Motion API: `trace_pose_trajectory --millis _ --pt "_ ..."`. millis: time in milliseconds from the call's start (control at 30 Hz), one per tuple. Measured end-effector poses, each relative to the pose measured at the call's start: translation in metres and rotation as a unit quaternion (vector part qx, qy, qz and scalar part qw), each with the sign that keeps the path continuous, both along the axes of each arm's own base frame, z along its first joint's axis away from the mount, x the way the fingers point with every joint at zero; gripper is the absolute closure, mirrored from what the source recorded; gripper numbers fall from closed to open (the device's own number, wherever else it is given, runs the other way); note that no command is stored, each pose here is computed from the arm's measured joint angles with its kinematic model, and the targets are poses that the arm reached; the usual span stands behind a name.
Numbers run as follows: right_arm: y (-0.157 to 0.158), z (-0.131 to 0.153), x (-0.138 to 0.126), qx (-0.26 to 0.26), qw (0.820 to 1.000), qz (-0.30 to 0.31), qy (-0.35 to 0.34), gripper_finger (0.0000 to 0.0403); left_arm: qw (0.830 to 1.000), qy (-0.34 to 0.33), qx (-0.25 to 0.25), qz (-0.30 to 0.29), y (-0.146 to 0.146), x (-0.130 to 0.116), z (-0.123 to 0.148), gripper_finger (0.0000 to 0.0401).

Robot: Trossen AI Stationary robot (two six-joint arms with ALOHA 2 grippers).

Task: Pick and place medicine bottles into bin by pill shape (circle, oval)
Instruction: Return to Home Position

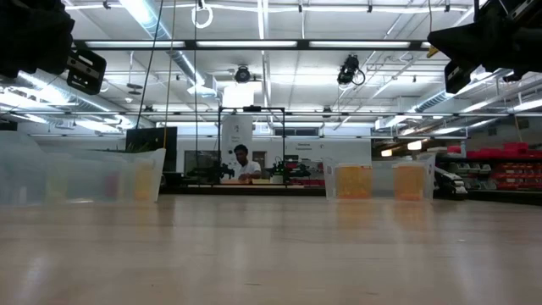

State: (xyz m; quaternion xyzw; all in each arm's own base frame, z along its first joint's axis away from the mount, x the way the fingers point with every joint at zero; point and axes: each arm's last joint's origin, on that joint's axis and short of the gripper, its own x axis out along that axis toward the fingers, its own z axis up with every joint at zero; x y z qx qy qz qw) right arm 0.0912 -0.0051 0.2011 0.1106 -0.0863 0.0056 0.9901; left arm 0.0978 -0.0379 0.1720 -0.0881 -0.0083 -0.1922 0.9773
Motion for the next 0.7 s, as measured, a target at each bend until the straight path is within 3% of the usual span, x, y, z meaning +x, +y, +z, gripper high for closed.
trace_pose_trajectory --millis 700 --pt "0.0000 0.0000 0.0000 0.000 1.000 0.000 0.000 0.0386 1.000 0.000 0.000 0.000 0.0000 0.0000 -0.0001 0.0376"
